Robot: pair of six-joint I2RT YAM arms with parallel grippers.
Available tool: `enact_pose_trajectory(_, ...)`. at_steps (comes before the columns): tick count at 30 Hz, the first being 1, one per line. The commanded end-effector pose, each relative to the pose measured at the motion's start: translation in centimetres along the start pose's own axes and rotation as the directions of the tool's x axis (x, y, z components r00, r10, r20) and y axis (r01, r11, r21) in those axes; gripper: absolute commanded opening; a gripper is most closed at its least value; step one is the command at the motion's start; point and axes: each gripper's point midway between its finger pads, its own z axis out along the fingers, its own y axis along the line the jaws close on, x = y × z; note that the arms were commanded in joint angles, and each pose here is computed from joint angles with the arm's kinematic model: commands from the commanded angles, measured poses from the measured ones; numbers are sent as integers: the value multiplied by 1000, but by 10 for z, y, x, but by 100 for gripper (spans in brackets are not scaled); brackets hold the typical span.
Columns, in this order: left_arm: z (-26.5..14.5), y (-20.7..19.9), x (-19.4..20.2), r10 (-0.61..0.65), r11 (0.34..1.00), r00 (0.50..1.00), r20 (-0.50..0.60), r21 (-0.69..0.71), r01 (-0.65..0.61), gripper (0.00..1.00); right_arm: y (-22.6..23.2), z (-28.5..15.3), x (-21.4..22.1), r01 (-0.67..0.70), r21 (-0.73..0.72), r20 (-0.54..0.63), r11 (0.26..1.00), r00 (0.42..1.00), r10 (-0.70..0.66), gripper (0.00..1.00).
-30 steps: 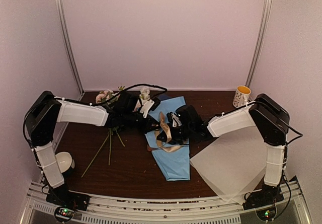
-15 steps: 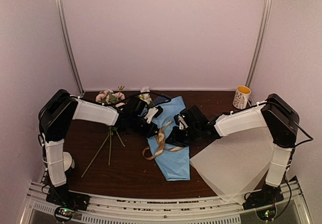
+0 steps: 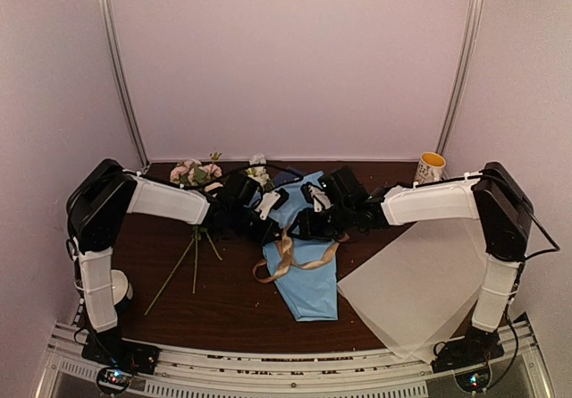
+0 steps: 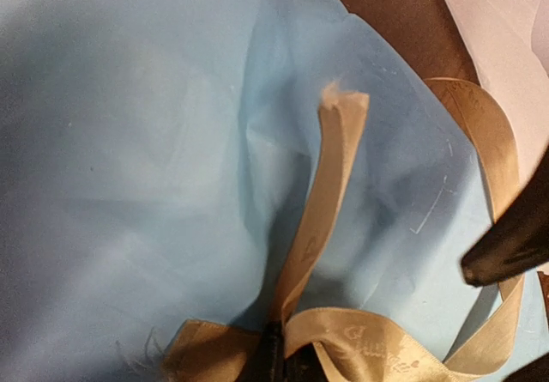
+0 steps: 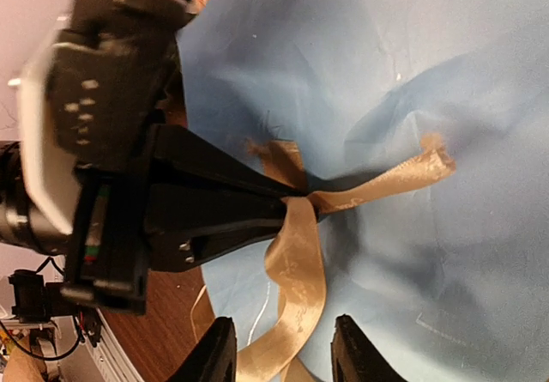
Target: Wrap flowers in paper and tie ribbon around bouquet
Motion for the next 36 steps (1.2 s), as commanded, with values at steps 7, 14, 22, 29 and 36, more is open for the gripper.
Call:
enact_pose_trajectory(7,-11,-9,-21,18,999,996,85,30,-20,5,-7,41,13,6,-88,-114,996,993,-16,42)
enact_pose_trajectory(14,-10,-11,-20,20,999,996,84,43,-24,6,-8,47,15,-57,-159,-107,986,993,40,10)
enact_pose_trajectory(22,-19,15,-17,24,991,999,38,-130,-19,57,-28,20,-2,-124,-120,-9,985,992,123,0)
enact_pose_trajectory(29,-16,31,-4,36,978,999,-21,-204,-39,62,-21,-15,-5,-123,-116,52,986,990,129,0)
enact_pose_trajectory(36,-11,14,-17,53,993,998,16,-109,-52,64,-31,-13,-3,-141,-84,46,986,988,145,0)
